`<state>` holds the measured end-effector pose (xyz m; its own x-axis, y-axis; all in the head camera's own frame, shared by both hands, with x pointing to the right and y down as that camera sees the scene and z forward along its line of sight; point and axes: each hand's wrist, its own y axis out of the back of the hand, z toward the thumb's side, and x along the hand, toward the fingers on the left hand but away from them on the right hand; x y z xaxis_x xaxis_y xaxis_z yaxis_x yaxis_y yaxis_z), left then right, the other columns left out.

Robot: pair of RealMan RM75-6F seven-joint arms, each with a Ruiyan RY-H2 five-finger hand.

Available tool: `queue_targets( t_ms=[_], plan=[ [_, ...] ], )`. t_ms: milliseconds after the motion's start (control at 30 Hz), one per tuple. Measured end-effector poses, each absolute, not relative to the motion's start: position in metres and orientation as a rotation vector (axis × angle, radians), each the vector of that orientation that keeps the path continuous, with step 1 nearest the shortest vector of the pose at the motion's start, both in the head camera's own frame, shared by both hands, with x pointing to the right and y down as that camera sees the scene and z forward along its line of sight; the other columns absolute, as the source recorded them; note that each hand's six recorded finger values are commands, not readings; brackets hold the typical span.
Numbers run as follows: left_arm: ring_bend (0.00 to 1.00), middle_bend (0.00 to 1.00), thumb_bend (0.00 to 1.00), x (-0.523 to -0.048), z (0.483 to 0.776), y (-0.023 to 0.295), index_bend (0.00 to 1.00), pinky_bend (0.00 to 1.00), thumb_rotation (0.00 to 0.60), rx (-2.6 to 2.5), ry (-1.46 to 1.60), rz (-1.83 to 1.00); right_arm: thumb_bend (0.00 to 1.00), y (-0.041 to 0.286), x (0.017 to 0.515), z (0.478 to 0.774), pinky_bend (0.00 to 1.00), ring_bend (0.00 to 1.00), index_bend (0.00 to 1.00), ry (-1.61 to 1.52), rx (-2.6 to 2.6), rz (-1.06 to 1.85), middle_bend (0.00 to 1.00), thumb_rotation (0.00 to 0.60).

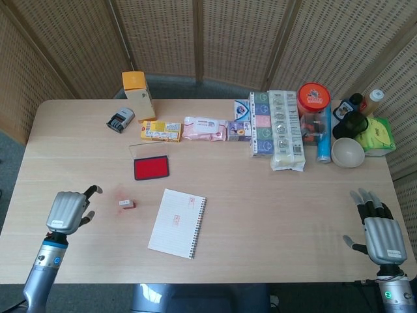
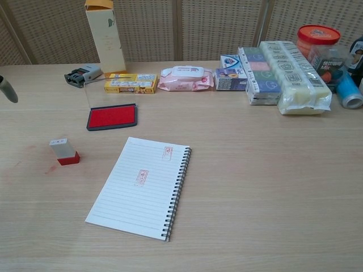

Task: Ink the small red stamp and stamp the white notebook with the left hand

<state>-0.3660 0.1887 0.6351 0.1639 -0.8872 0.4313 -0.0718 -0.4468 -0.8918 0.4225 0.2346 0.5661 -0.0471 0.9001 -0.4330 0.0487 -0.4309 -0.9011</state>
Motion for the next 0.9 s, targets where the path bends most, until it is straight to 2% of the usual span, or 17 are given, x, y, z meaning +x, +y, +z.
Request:
queue_targets(
  t_ms=[167, 533, 900],
  plan=[
    [1.00, 1.00, 0.32, -0.351, 0.651, 0.190, 0.38, 1.00, 0.600, -1.701, 0.964, -1.406, 0.02, 0.235, 0.423, 0.569, 0.15, 0.04, 0.00, -1.031, -1.558, 1.579, 0.00, 0.600],
    [1.00, 1.00, 0.32, -0.329, 0.688, 0.196, 0.39, 1.00, 0.600, -1.771, 0.963, -1.527, 0.02, 0.234, 0.425, 0.567, 0.15, 0.04, 0.00, -1.039, -1.584, 1.588, 0.00, 0.600],
    [1.00, 1.00, 0.32, -0.320, 0.700, 0.193, 0.39, 1.00, 0.600, -1.783, 0.957, -1.547, 0.02, 0.234, 0.427, 0.570, 0.15, 0.04, 0.00, -1.034, -1.591, 1.607, 0.00, 0.600]
  ],
)
